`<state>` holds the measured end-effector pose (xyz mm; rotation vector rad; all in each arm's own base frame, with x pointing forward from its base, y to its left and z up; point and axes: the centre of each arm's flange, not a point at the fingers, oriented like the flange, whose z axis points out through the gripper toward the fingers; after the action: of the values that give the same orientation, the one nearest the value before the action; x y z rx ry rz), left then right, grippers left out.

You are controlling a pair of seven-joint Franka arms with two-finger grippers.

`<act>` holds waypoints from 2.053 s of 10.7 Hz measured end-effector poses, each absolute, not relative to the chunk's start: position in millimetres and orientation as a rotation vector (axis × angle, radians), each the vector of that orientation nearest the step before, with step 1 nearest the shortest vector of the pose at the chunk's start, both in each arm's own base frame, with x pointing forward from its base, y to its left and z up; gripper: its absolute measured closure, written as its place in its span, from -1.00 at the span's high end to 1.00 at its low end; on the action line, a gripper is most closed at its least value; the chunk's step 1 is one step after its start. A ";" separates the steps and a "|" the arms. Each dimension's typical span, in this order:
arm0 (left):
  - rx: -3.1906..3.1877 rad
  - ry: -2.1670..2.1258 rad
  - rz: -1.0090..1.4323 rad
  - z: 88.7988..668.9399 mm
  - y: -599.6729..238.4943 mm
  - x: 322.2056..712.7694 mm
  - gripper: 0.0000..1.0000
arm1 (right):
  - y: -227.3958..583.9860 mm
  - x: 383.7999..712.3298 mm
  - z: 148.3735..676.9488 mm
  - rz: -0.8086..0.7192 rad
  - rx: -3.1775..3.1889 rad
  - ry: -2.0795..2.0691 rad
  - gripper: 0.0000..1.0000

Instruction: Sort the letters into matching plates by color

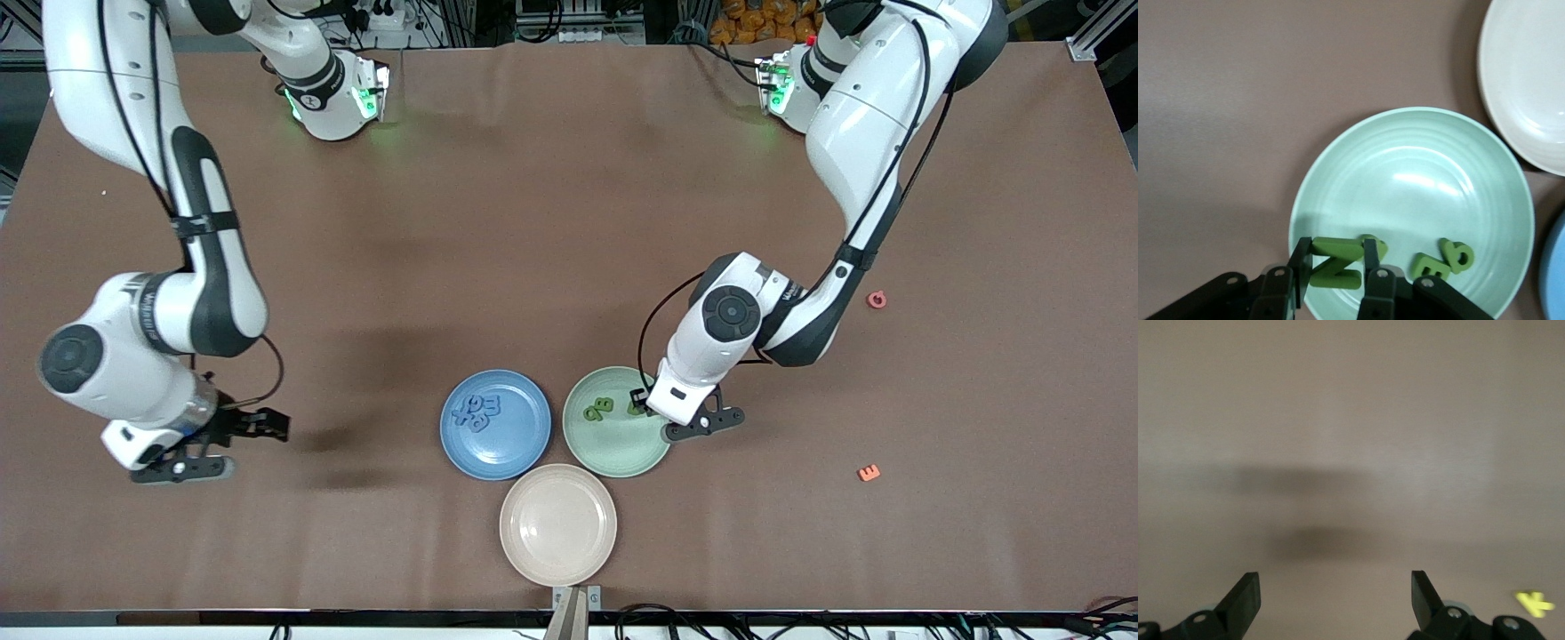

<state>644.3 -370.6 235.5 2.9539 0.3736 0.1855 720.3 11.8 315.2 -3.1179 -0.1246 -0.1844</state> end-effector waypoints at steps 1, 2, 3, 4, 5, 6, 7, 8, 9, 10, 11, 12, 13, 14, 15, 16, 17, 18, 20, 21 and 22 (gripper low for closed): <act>2.950 0.367 0.197 235.8 -375.4 642.3 -0.30 | -12.9 720.1 322.3 -0.196 -3.125 -0.132 1.00; 2.953 0.361 0.203 234.7 -377.7 641.1 -0.22 | -33.2 718.0 329.9 -0.191 -3.131 -0.134 1.00; 2.955 0.360 0.207 233.6 -377.6 641.3 0.02 | -49.0 715.4 339.1 -0.186 -3.134 -0.131 1.00; 2.959 0.359 0.213 233.0 -376.3 642.0 0.29 | -57.8 710.1 348.7 -0.147 -3.131 -0.125 1.00; 2.961 0.358 0.216 232.7 -374.5 643.1 0.56 | -60.8 704.7 360.2 -0.109 -3.126 -0.121 1.00; 2.965 0.356 0.226 232.7 -370.3 646.0 0.79 | -61.0 699.0 375.7 -0.082 -3.119 -0.122 1.00; 2.977 0.346 0.245 233.1 -361.3 652.0 0.99 | -63.0 691.8 397.8 -0.067 -3.112 -0.113 1.00; 2.992 0.313 0.264 234.2 -350.9 658.8 1.00 | -68.0 681.1 424.8 -0.043 -3.112 -0.103 1.00; 3.025 0.268 0.255 233.9 -341.0 662.8 1.00 | -73.6 668.2 453.5 -0.021 -3.115 -0.099 1.00; 3.072 0.223 0.224 234.2 -329.2 665.4 1.00 | -78.8 654.2 481.0 -0.003 -3.113 -0.093 1.00; 3.124 0.182 0.178 238.9 -311.3 669.7 1.00 | -84.2 638.8 508.0 0.011 -3.104 -0.081 1.00; 3.175 0.144 0.108 248.6 -289.6 673.3 1.00 | -88.1 625.5 529.4 0.021 -3.096 -0.049 1.00; 3.215 0.116 0.023 264.6 -268.4 674.3 1.00 | -90.1 614.3 547.6 0.025 -3.101 -0.003 1.00; 3.228 0.135 -0.068 285.3 -249.2 673.1 1.00 | -88.8 605.0 563.4 0.023 -3.108 0.057 1.00; 3.202 0.183 -0.149 303.2 -233.1 670.5 1.00 | -83.6 597.8 574.8 0.028 -3.105 0.115 1.00; 3.163 0.238 -0.214 315.1 -217.6 665.1 1.00 | -74.9 591.1 586.3 0.033 -3.102 0.153 1.00; 3.138 0.282 -0.260 317.1 -205.9 657.5 1.00 | -67.1 584.3 597.9 0.034 -3.100 0.157 1.00; 3.126 0.313 -0.308 313.2 -196.1 647.5 1.00 | -60.5 574.7 609.2 0.057 -3.094 0.148 1.00; 3.140 0.324 -0.414 297.1 -185.8 618.0 1.00 | -51.6 560.5 632.8 0.061 -3.088 0.127 1.00; 3.152 0.318 -0.465 288.4 -184.3 601.7 1.00 | -49.1 559.1 637.6 0.050 -3.090 0.129 1.00; 3.162 0.317 -0.514 279.9 -180.7 586.6 1.00 | -46.8 559.5 637.2 0.053 -3.092 0.137 1.00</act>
<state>586.6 -180.7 279.9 3.1617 0.3175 -0.5139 559.5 -46.8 637.2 -3.0915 0.1366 0.0526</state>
